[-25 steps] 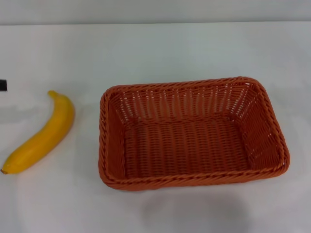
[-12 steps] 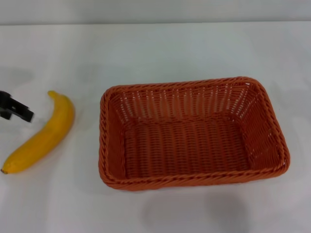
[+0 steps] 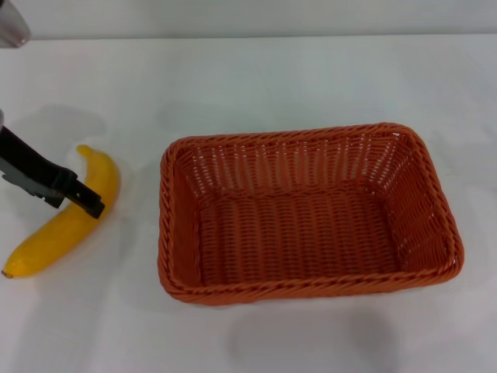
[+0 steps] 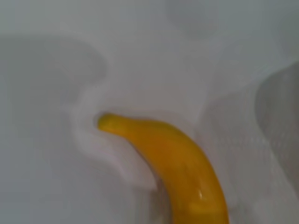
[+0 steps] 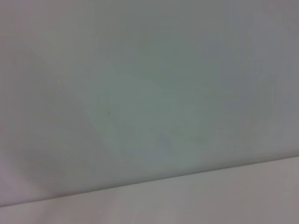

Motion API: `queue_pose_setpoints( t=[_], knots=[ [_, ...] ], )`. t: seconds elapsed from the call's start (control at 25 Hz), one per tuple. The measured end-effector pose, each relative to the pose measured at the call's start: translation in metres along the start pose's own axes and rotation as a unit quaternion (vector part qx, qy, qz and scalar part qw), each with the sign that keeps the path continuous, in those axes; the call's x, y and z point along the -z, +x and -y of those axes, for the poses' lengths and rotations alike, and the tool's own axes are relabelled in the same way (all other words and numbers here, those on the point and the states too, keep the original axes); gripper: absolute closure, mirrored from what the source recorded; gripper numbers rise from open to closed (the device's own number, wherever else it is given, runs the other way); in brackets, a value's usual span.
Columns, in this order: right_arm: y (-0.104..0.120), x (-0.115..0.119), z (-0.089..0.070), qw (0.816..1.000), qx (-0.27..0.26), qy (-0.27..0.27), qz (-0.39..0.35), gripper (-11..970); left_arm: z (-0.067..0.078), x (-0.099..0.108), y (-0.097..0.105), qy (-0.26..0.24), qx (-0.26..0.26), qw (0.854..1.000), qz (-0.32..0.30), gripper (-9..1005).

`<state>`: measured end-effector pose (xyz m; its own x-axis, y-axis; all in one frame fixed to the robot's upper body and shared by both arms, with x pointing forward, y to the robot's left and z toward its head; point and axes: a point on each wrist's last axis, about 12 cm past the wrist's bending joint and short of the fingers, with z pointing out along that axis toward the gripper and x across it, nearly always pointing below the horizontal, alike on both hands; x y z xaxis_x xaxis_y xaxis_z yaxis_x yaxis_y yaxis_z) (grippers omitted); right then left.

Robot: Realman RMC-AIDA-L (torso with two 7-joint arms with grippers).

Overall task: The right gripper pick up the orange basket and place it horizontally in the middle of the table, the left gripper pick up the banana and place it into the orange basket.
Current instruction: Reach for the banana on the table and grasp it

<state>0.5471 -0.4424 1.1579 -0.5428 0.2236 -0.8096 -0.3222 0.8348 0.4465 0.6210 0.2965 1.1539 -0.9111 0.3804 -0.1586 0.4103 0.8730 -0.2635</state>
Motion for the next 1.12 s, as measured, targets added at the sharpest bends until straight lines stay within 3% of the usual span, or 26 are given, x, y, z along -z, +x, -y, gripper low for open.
queue_pose_setpoints(
  t=[0.04, 0.16, 0.4, 0.8, 1.0, 1.12],
  knots=[
    [0.0, 0.0, 0.0, 1.0, -0.001, 0.0, 0.0, 235, 0.0, -0.002, 0.0, -0.002, 0.0, 1.0, -0.003, 314],
    [0.0, 0.0, 0.0, 1.0, -0.001, 0.001, 0.001, 234, -0.001, -0.006, 0.0, -0.012, 0.004, 1.0, -0.01, 157],
    [-0.001, -0.002, 0.0, 1.0, -0.002, 0.002, 0.004, 234, -0.002, -0.014, 0.0, -0.022, 0.006, 1.0, -0.012, 115],
    [-0.001, -0.004, 0.001, 1.0, -0.005, 0.003, 0.005, 234, 0.003, -0.028, -0.007, -0.028, -0.006, 1.0, -0.009, 121],
    [0.0, -0.003, 0.001, 1.0, -0.006, 0.005, 0.004, 234, 0.003, -0.027, -0.009, -0.03, -0.007, 0.999, -0.009, 171],
    [0.001, -0.002, 0.002, 1.0, -0.008, 0.006, 0.004, 234, 0.003, -0.027, -0.008, -0.031, -0.008, 0.999, -0.009, 284]
  ],
)
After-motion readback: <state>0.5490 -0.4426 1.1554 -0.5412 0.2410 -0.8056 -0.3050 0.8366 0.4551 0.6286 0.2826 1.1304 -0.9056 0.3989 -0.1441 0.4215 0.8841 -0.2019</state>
